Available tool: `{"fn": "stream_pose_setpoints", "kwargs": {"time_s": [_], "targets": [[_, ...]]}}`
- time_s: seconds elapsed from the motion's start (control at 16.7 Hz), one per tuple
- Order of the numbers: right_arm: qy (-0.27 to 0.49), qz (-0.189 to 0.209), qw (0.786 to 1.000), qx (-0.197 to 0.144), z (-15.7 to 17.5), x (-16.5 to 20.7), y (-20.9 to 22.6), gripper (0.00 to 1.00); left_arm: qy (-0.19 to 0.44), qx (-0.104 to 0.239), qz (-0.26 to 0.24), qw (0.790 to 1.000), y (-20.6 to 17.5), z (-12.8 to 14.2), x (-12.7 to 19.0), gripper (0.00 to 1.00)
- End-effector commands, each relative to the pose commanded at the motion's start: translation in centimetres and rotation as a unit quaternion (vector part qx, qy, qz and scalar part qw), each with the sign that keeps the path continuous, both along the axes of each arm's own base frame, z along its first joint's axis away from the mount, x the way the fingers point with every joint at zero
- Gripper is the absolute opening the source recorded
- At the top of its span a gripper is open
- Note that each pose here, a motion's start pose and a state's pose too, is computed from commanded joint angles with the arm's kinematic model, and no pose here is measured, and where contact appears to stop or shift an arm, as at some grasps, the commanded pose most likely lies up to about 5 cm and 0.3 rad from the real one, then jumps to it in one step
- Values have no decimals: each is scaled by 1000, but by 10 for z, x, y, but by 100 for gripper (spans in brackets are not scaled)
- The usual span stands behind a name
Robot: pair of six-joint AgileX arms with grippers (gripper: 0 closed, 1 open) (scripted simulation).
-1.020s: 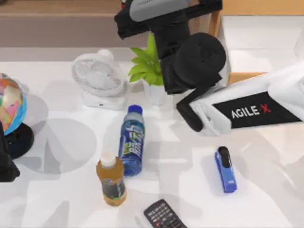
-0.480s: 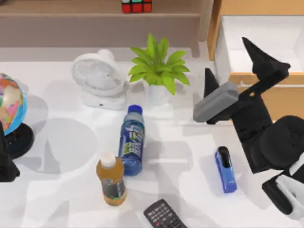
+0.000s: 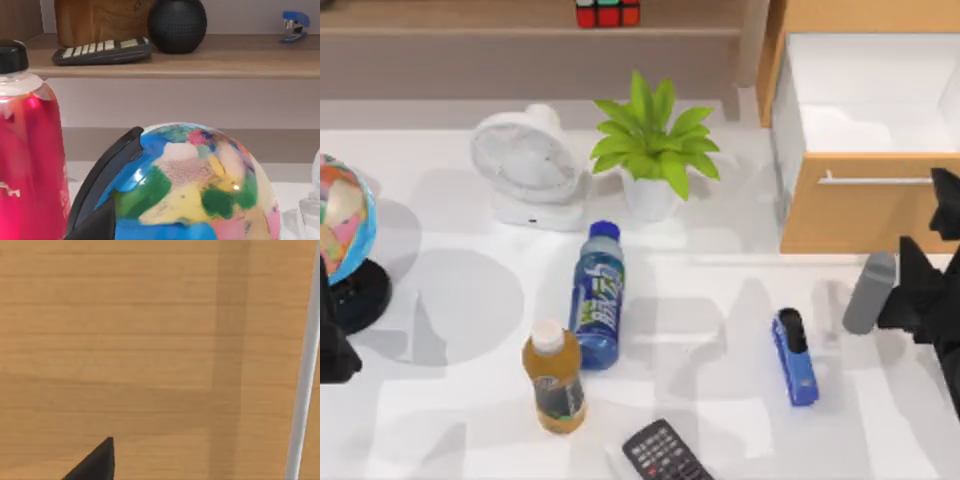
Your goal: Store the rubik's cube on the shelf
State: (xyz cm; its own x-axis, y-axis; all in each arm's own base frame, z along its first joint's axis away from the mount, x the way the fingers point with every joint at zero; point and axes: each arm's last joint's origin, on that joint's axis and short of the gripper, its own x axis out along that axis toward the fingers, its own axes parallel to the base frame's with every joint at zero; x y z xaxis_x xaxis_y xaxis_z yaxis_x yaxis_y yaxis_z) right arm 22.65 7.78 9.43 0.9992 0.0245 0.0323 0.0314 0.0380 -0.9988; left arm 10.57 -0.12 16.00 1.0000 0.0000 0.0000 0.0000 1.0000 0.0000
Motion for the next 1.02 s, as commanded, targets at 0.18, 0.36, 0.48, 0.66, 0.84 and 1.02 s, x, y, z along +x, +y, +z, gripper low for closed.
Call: {"fn": "stream_pose_setpoints", "kwargs": {"time_s": [0.18, 0.36, 0.48, 0.66, 0.84, 1.02], "targets": [[16, -18, 1000, -19, -5, 1, -6, 100, 0, 0, 0, 1000, 0, 0, 0, 100], [29, -16, 999, -23, -10, 1, -6, 100, 0, 0, 0, 1000, 0, 0, 0, 100], [20, -17, 999, -20, -8, 4, -5, 100, 0, 0, 0, 1000, 0, 0, 0, 100], [16, -18, 1000, -19, -6, 12, -5, 100, 0, 0, 0, 1000, 0, 0, 0, 100], [16, -18, 1000, -19, -6, 20, -6, 100, 0, 0, 0, 1000, 0, 0, 0, 100], [16, -18, 1000, -19, -5, 26, -7, 100, 0, 0, 0, 1000, 0, 0, 0, 100]]}}
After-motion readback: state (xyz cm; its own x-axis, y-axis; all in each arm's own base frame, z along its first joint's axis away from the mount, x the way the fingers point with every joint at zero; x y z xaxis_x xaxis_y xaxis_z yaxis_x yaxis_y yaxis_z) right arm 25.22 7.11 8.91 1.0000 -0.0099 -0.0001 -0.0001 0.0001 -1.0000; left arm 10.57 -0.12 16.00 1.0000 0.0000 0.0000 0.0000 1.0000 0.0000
